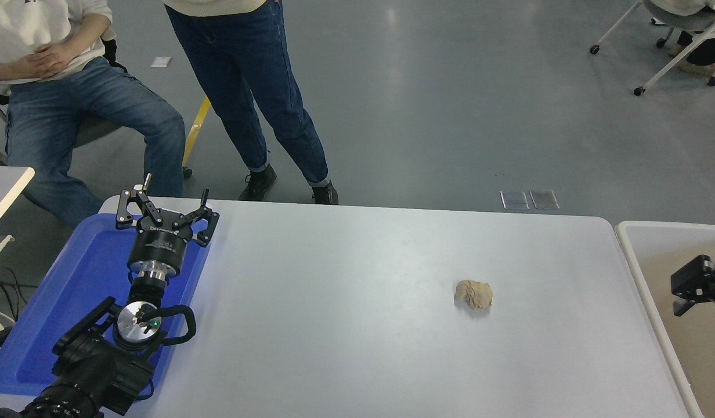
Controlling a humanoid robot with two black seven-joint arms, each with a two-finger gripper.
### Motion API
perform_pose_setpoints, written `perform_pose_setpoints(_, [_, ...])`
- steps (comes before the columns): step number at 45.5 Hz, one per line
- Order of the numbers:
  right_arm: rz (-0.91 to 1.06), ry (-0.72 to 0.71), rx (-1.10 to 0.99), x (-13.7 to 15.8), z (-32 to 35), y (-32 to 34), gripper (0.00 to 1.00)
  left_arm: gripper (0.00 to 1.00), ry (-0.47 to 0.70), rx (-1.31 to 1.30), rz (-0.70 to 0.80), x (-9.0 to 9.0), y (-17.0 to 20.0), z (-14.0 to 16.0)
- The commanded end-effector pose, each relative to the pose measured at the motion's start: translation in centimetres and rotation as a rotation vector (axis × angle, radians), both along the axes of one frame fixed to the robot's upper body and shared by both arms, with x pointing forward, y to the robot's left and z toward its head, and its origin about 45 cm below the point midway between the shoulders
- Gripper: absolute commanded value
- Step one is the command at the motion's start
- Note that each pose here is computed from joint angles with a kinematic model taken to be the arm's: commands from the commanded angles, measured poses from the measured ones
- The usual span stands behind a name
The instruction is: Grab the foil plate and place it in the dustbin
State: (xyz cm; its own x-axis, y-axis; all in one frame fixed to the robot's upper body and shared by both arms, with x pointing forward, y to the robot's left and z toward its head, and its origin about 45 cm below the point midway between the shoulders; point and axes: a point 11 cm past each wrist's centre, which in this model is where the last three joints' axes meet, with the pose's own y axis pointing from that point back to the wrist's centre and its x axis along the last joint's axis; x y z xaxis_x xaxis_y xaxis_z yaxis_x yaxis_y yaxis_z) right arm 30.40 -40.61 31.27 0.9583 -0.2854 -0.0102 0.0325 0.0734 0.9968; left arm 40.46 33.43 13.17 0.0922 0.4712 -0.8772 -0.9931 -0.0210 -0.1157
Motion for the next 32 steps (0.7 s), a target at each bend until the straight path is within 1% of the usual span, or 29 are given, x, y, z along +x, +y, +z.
perform_pose_setpoints(1, [0.147,-0.077,0.044,2.3,3.6,5.9,1.0,1.0,0.0,-0.002,0.001,0.0,0.0,0.0])
perform_pose_setpoints(7, [0.225,-0.122,0.041,3.4,5.4,8.7,1.0,1.0,0.001,0.0,0.001,0.0,0.0,0.0])
perform_pose_setpoints(14, [0.306,-0.119,0.003,4.1,5.8,11.4,1.0,1.0,0.001,0.0,0.0,0.0,0.0,0.0])
perform_pose_setpoints(25, [0.258,-0.134,0.072,4.3,6.0,13.5,1.0,1.0,0.001,0.001,0.001,0.0,0.1,0.0])
perform_pose_setpoints(32, [0.293,-0.15,0.023,4.6,6.8,13.1,1.0,1.0,0.001,0.0,0.0,0.0,0.0,0.0])
